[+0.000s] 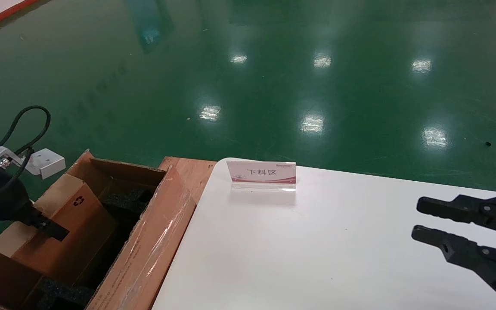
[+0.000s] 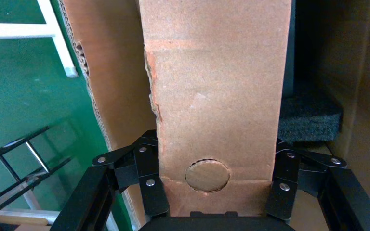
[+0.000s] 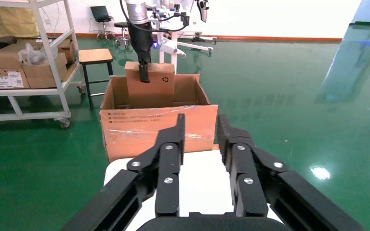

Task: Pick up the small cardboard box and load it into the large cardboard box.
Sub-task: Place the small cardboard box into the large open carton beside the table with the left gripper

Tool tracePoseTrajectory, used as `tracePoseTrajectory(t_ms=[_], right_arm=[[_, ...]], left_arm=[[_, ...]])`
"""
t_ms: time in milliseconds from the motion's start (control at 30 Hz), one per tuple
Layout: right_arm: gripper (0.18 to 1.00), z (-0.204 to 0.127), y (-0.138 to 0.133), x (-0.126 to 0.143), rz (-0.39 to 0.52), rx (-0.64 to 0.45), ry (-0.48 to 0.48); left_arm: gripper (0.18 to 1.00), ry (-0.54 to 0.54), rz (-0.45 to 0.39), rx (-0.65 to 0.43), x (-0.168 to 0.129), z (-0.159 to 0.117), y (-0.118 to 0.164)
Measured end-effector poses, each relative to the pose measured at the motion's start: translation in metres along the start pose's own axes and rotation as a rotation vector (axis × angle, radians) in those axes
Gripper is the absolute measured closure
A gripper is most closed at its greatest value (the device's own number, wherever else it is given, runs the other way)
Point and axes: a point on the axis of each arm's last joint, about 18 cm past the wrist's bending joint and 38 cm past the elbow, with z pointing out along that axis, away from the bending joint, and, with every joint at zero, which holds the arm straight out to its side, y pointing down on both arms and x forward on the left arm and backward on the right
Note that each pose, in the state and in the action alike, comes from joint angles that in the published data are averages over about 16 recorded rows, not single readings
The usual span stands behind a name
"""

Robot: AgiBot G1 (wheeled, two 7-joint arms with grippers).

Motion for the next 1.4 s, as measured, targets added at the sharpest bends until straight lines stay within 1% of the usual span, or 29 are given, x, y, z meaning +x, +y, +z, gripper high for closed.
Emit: tracePoseTrajectory(t_ms=[233, 767, 967, 1167, 1400], right_arm=[[0.774, 0.000, 0.000, 0.000, 0.000, 0.000, 0.000], [0.399, 0.000, 0.000, 0.000, 0.000, 0.000, 0.000], [0.294, 0.000, 0.000, 0.000, 0.000, 0.000, 0.000], [0.227, 0.000, 0.000, 0.000, 0.000, 0.000, 0.000], [0.188, 0.000, 0.000, 0.000, 0.000, 0.000, 0.000]], left_arm=[[0.871, -0.028, -0.012, 0.004, -0.008, 0.013, -0.005], [0.873, -0.089, -0.026, 0.001, -0.021, 0.040, -0.013], [0.873, -0.100, -0.030, -0.003, -0.023, 0.054, -0.014], [0.874, -0.099, -0.038, -0.013, -0.025, 0.070, -0.012], [0.875, -0.088, -0.051, -0.033, -0.027, 0.087, -0.006]])
